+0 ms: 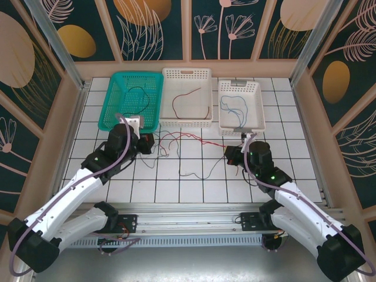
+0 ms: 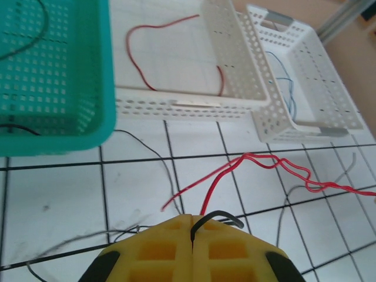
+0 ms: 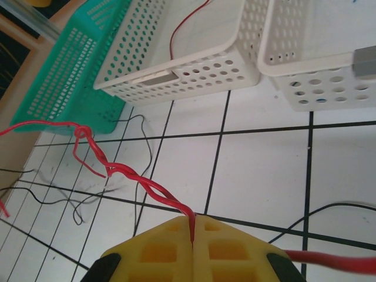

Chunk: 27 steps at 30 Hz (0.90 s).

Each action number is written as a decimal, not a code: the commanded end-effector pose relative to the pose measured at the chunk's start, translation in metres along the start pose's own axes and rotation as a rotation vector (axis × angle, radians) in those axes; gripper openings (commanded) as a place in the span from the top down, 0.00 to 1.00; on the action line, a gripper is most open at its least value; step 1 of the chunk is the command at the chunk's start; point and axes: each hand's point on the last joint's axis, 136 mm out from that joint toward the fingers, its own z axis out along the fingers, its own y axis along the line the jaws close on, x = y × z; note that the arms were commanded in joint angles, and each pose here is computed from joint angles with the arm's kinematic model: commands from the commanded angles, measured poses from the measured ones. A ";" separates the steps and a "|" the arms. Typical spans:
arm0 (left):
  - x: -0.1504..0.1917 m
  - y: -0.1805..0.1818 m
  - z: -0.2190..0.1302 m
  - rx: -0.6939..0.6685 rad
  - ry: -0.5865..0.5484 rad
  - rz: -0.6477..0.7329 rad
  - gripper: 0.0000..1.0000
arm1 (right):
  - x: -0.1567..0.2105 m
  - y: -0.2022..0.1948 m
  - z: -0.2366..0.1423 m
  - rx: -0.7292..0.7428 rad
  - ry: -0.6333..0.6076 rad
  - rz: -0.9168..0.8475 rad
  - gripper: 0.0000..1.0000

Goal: Untangle the cables

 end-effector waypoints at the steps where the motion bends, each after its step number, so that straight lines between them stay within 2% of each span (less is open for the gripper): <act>1: -0.002 -0.024 -0.002 0.140 -0.030 -0.013 1.00 | -0.026 0.032 -0.009 -0.115 -0.065 -0.010 1.00; 9: 0.017 -0.017 -0.003 0.164 -0.027 -0.018 1.00 | -0.042 0.043 -0.019 -0.131 -0.108 0.006 1.00; 16: 0.039 0.003 0.010 0.085 0.021 -0.030 1.00 | -0.062 0.015 -0.034 0.019 -0.204 0.088 1.00; 22: 0.049 0.007 0.020 0.073 0.044 -0.039 1.00 | -0.064 0.018 -0.039 -0.066 -0.203 0.175 1.00; 27: 0.059 0.011 0.030 0.056 0.069 -0.038 0.97 | -0.073 0.006 -0.047 -0.006 -0.226 0.175 1.00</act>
